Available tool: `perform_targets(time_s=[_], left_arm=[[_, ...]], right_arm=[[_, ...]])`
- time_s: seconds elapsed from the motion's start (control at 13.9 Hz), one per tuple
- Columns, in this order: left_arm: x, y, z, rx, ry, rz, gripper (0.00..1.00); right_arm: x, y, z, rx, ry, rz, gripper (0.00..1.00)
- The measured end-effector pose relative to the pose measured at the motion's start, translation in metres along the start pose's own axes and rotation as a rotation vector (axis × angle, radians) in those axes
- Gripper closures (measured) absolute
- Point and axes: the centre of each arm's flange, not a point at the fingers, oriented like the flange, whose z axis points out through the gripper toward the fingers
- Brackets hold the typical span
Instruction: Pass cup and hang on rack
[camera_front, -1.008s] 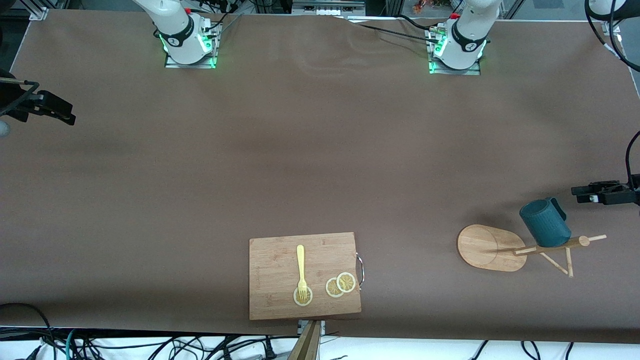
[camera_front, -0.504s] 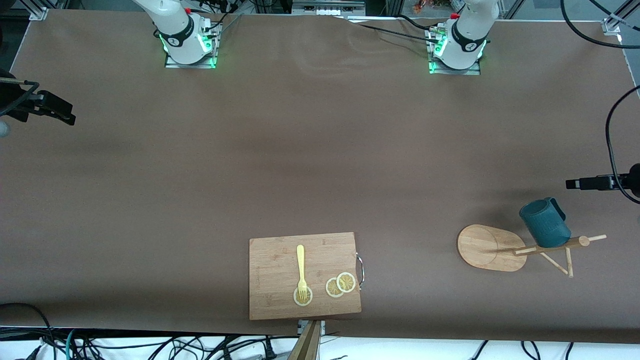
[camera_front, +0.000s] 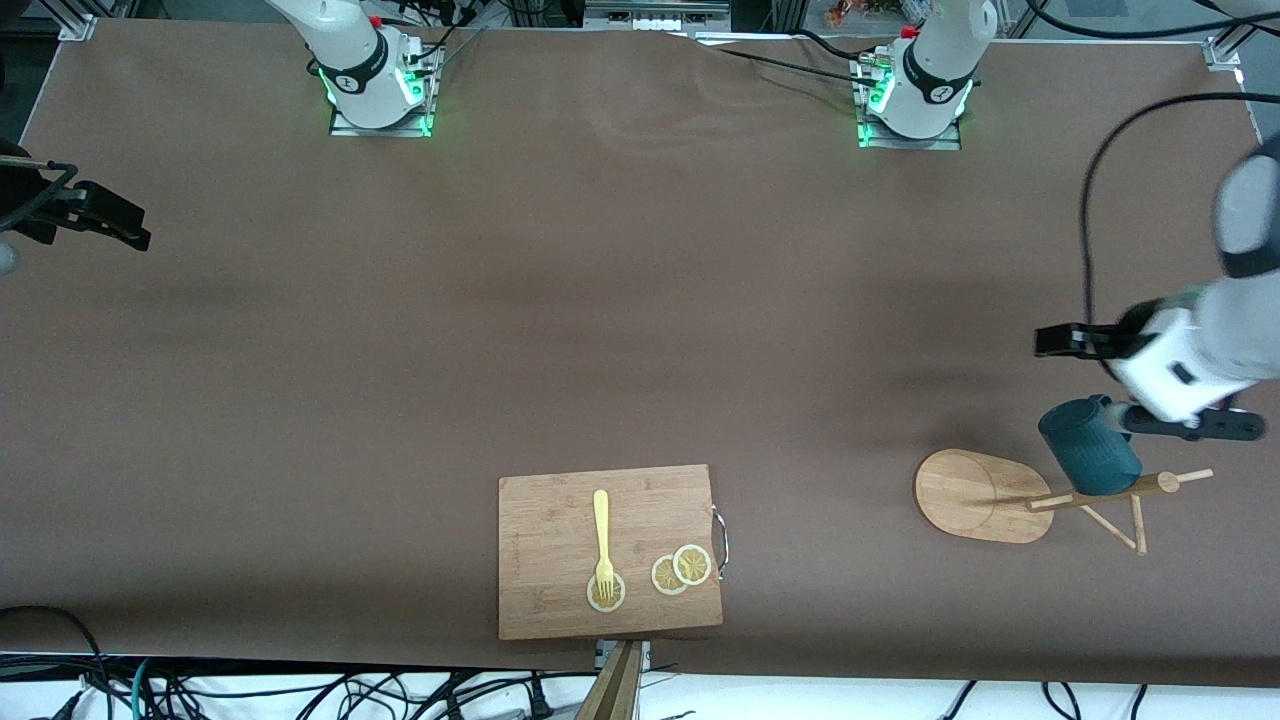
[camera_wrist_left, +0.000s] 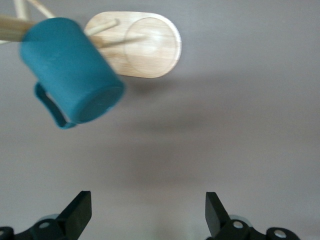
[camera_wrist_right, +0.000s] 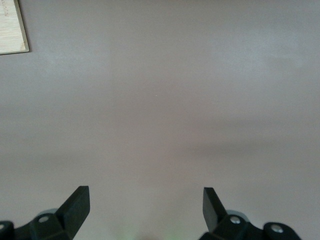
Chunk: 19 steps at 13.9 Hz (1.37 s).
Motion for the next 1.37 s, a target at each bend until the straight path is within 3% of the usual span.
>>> perform_targets(time_s=[0.29,0.65,0.86,1.37], left_arm=[[-0.016,0.028,-0.024,0.016,0.047,0.032,0.0],[-0.073,0.017,-0.04,-0.008,0.243,-0.024,0.0],[-0.101,0.017,-0.034,0.005,0.26,-0.027,0.0],[-0.096,-0.002,-0.024,0.001,0.256,-0.061,0.0]], right_arm=[[0.0,0.0,0.0,0.0,0.0,0.0,0.0],[0.0,0.0,0.0,0.0,0.0,0.0,0.0],[0.0,0.0,0.0,0.0,0.0,0.0,0.0],[0.0,0.0,0.0,0.0,0.0,0.0,0.0]])
